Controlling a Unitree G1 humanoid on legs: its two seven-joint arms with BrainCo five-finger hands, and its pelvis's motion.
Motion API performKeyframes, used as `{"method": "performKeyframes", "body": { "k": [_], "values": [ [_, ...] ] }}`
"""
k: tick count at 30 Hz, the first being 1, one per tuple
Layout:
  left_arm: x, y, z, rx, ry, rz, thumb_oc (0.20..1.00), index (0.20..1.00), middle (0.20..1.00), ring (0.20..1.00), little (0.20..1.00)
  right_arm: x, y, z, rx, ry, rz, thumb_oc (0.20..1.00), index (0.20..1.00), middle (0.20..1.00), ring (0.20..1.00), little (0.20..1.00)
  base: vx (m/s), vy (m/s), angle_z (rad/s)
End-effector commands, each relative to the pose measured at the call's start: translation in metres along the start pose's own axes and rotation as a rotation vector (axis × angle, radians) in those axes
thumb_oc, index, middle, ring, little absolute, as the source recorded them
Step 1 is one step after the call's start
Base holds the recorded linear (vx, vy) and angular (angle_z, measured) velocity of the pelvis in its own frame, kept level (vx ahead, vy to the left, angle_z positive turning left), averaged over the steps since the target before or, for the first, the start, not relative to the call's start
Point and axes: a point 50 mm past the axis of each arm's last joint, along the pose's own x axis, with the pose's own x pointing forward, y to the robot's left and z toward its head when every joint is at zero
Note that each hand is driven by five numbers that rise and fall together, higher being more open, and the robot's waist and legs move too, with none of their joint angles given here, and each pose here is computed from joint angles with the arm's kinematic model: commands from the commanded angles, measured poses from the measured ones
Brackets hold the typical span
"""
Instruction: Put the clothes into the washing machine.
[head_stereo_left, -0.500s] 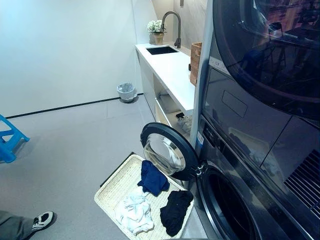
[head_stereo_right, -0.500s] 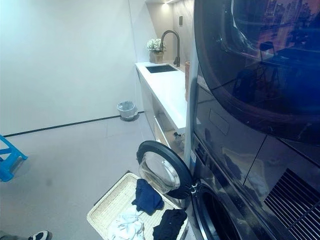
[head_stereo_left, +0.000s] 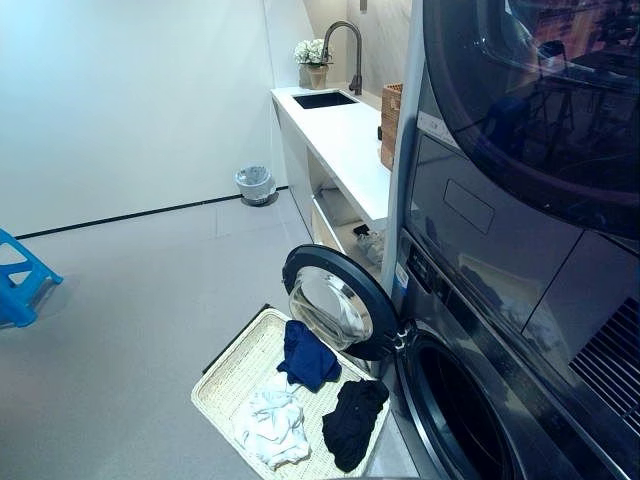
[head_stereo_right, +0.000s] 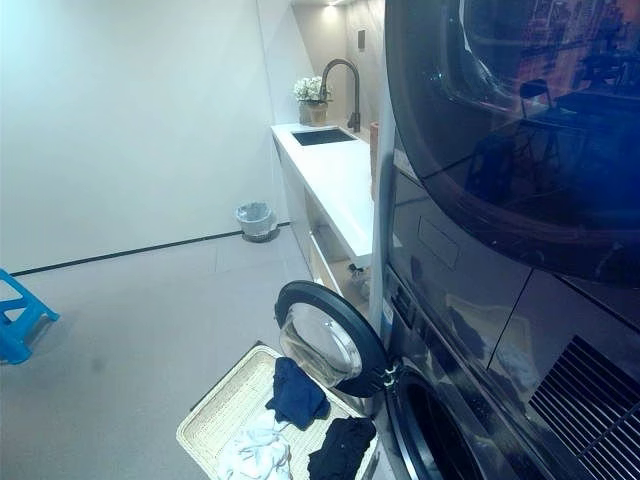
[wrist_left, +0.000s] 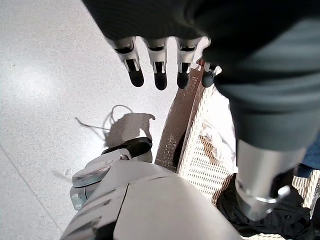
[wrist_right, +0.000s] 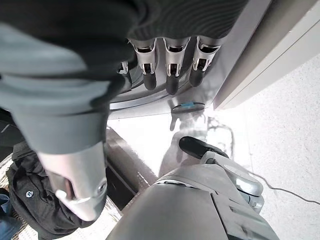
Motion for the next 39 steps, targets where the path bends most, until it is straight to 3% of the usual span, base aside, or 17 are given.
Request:
{"method": "performKeyframes", "body": {
  "k": [1,11,16,21,28,31,32,39],
  "values": [
    [0.004,0.014,0.03,-0.058,-0.084,0.058,1.0,1.0,1.0,1.0,1.0,0.0,-0.016,0.028,0.03,-0.058,-0.043,1.0,1.0,1.0,1.0,1.0,0.05,0.027,0.0],
    [-0.003,0.039,0.072,-0.265,-0.359,0.191,1.0,1.0,1.0,1.0,1.0,-0.004,-0.03,0.062,0.063,-0.215,-0.069,1.0,1.0,1.0,1.0,1.0,0.02,0.023,0.0],
    [-0.032,0.062,0.182,-0.385,-0.801,0.311,1.0,1.0,1.0,1.0,1.0,-0.022,-0.04,0.148,0.109,-0.506,-0.112,1.0,1.0,1.0,1.0,1.0,-0.34,-0.004,0.03],
    [-0.072,0.08,0.246,-0.379,-1.079,0.456,1.0,1.0,1.0,1.0,1.0,-0.044,-0.048,0.202,0.138,-0.69,-0.129,1.0,1.0,1.0,1.0,1.0,-0.16,0.013,0.03],
    [-0.131,0.101,0.307,-0.235,-1.347,0.737,1.0,1.0,1.0,1.0,1.0,-0.076,-0.061,0.25,0.149,-0.88,-0.14,1.0,1.0,1.0,1.0,1.0,-0.09,0.014,-0.02],
    [-0.148,0.103,0.322,-0.121,-1.419,0.841,1.0,1.0,1.0,1.0,1.0,-0.086,-0.064,0.261,0.126,-0.924,-0.144,1.0,1.0,1.0,1.0,1.0,-0.04,0.023,-0.09],
    [-0.16,0.102,0.333,-0.005,-1.473,0.914,1.0,1.0,1.0,1.0,1.0,-0.093,-0.066,0.268,0.11,-0.955,-0.153,1.0,1.0,1.0,1.0,1.0,-0.06,0.015,-0.1],
    [-0.192,0.107,0.358,0.259,-1.578,1.044,1.0,1.0,1.0,1.0,1.0,-0.109,-0.077,0.279,0.077,-1.033,-0.175,1.0,1.0,1.0,1.0,1.0,-0.04,-0.008,0.06]
  ]
}}
